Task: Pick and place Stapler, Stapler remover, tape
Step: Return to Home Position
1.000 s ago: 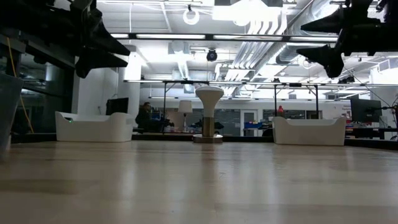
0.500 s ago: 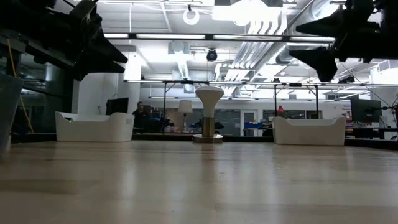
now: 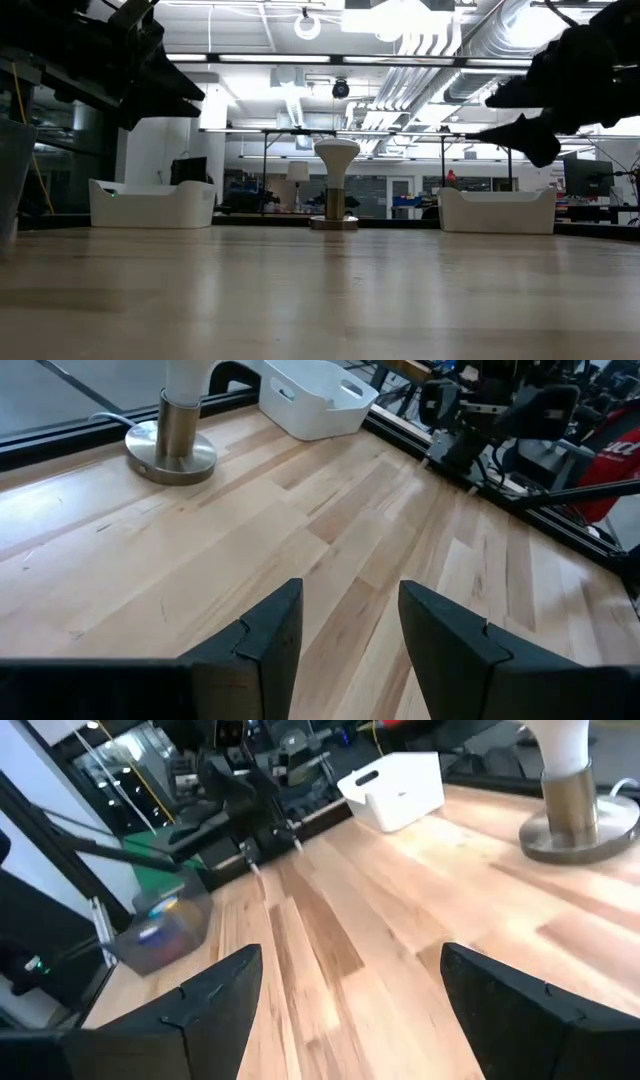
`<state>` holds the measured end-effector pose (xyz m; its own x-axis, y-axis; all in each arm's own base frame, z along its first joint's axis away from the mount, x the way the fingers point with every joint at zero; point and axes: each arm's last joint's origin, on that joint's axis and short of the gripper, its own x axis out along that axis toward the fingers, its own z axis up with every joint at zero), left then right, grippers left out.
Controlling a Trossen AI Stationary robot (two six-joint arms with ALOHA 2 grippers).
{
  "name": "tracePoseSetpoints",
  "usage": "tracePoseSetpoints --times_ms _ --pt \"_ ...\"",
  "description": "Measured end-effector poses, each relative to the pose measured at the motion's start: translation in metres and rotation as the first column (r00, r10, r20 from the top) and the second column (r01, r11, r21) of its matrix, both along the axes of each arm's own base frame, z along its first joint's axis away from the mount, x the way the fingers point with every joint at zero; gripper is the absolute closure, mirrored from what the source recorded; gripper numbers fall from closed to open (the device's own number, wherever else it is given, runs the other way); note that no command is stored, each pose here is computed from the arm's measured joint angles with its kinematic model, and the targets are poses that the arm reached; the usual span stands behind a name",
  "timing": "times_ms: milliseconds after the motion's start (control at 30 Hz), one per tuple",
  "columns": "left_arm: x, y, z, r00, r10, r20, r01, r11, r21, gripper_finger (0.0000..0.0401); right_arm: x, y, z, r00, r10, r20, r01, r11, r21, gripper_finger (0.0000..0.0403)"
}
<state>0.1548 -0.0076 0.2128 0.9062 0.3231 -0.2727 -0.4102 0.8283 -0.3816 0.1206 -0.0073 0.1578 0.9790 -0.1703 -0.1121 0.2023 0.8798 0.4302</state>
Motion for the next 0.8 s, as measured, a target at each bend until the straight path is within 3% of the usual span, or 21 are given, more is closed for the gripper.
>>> tracePoseSetpoints --times_ms 267,433,600,800 --pt "0.000 0.001 0.000 1.000 0.017 -0.014 -0.016 0.999 0.052 0.0238 -0.014 0.001 0.000 1.000 0.016 -0.004 -0.016 1.000 -0.007 0.0104" --pt "0.000 0.000 0.000 1.000 -0.005 -0.016 0.005 0.999 0.049 0.0238 -0.017 0.002 0.003 0.996 0.082 0.027 -0.081 0.995 -0.059 0.0104" --pt "0.000 0.001 0.001 0.998 0.004 -0.055 0.006 0.983 0.183 0.0238 -0.017 0.002 0.003 0.997 0.080 0.021 -0.078 0.994 -0.081 0.0104" --pt "0.000 0.001 0.002 0.998 0.000 -0.055 0.012 0.978 0.210 0.0238 -0.016 0.003 0.003 0.996 0.083 0.033 -0.083 0.997 -0.008 0.0104"
